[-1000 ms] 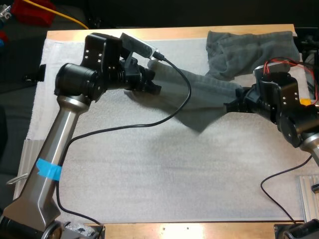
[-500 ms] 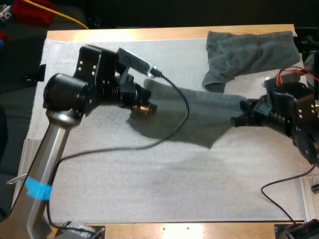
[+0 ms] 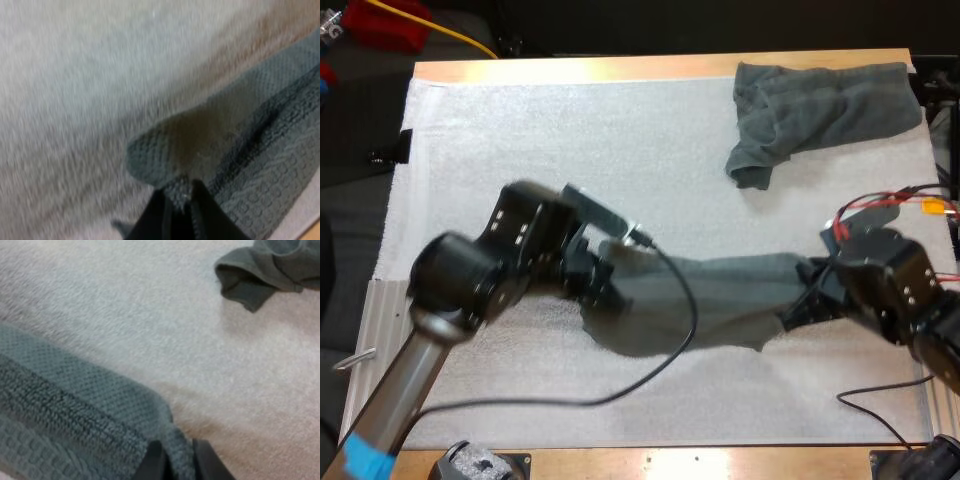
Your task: Pick towel from pile, fold and stack
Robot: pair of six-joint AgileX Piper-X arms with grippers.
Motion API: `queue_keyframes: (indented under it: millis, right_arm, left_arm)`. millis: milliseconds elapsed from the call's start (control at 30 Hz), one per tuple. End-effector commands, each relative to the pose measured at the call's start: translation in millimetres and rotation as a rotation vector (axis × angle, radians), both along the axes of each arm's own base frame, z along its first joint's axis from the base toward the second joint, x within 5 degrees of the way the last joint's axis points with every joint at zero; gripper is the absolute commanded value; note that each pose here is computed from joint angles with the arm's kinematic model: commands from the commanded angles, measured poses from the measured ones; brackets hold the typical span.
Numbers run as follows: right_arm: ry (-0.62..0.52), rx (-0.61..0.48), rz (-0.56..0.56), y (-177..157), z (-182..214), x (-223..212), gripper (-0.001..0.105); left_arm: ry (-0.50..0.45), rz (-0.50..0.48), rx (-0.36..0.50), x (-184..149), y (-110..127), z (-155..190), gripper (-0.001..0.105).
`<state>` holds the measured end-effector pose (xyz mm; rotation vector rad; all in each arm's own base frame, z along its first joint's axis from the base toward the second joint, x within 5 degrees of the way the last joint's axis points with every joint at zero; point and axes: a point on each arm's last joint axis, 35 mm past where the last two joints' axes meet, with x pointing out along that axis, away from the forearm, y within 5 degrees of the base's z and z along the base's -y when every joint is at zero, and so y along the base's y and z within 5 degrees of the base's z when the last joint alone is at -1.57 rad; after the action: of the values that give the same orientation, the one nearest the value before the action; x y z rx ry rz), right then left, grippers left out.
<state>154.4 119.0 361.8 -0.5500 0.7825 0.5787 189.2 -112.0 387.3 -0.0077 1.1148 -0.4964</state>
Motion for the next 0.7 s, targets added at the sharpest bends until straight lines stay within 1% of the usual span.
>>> queue_keyframes:
  millis: [0, 200, 300, 433, 567, 667]
  right_arm:
    - [-0.016, -0.027, -0.022, -2.4, 3.6, -6.5, 0.001]
    - [-0.019, -0.082, 0.009, 9.8, 5.4, -29.1, 0.001]
    - [-0.034, -0.105, 0.025, 15.6, 7.5, -40.3, 0.001]
    - [-0.042, -0.128, 0.020, 20.8, 5.0, -50.5, 0.001]
    - [-0.046, -0.178, 0.011, 29.2, -2.1, -44.6, 0.001]
    - [-0.068, -0.232, 0.031, 42.7, -10.3, -35.2, 0.001]
  left_arm:
    - [-0.008, 0.025, 0.000, -8.5, 4.9, 1.5, 0.000]
    - [0.024, 0.038, -0.023, -36.2, 19.4, -14.0, 0.000]
    - [0.038, 0.037, -0.033, -43.3, 22.8, -17.1, 0.000]
    - [0.043, 0.039, -0.026, -44.2, 23.4, -23.5, 0.000]
    - [0.064, 0.040, -0.013, -41.9, 22.1, -41.0, 0.000]
    - [0.064, 0.053, -0.009, -38.3, 20.5, -56.2, 0.000]
